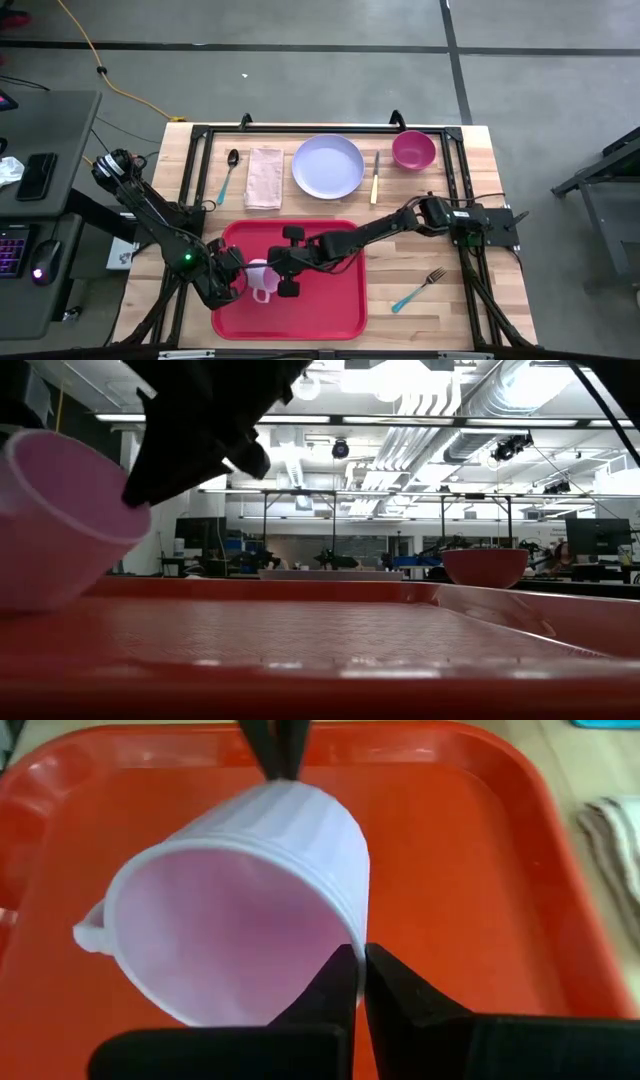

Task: Set up tray
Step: Put the pink mug on the top left of the orange serving tray

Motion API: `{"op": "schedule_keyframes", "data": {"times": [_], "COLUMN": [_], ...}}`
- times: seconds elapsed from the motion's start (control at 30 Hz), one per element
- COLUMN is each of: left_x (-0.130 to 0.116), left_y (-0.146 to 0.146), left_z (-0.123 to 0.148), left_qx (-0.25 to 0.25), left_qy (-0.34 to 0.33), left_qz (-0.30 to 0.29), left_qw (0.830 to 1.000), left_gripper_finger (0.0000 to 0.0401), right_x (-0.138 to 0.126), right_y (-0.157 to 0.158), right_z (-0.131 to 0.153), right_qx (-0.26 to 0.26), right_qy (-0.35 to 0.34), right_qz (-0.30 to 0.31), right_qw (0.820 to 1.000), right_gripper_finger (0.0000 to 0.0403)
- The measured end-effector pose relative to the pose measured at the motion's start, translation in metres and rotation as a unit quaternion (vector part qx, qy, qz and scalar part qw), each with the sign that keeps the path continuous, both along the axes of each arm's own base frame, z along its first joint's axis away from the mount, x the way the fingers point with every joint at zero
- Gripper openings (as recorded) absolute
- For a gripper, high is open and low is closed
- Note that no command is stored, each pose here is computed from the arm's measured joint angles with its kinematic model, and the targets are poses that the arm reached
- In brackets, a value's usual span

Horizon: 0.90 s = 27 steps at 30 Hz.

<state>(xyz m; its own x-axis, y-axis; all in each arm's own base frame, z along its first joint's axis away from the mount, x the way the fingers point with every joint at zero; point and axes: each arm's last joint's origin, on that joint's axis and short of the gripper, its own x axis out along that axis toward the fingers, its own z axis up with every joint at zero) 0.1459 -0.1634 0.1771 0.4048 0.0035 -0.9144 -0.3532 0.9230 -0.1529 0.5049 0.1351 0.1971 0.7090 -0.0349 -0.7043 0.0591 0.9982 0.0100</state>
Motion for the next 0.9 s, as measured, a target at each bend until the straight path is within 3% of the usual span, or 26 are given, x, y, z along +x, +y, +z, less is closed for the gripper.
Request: {"op": "schedule_keyframes", "data": {"times": [0.4, 0.63, 0.9], "left_x": [0.001, 0.001, 0.000], "left_y": [-0.002, 0.000, 0.002], "left_z": [0.003, 0.008, 0.012], "left_qx": [-0.006, -0.010, -0.010], "left_qy": [-0.008, -0.022, -0.038], "left_qz": [0.001, 0.006, 0.010], "left_qw": [1.000, 1.000, 0.999], "left_gripper_finger": [0.0062, 0.0062, 0.0062], "right_x": [0.001, 0.000, -0.003], "right_y": [-0.024, -0.039, -0.049], "right_z": [0.038, 0.034, 0.027], "right_qx": [0.039, 0.090, 0.111], "right_qy": [0.042, 0.070, 0.107], "right_qz": [-0.036, -0.061, -0.088], "right_qw": [0.998, 0.992, 0.984], "right_gripper_finger": [0.0000, 0.0000, 0.0000]}}
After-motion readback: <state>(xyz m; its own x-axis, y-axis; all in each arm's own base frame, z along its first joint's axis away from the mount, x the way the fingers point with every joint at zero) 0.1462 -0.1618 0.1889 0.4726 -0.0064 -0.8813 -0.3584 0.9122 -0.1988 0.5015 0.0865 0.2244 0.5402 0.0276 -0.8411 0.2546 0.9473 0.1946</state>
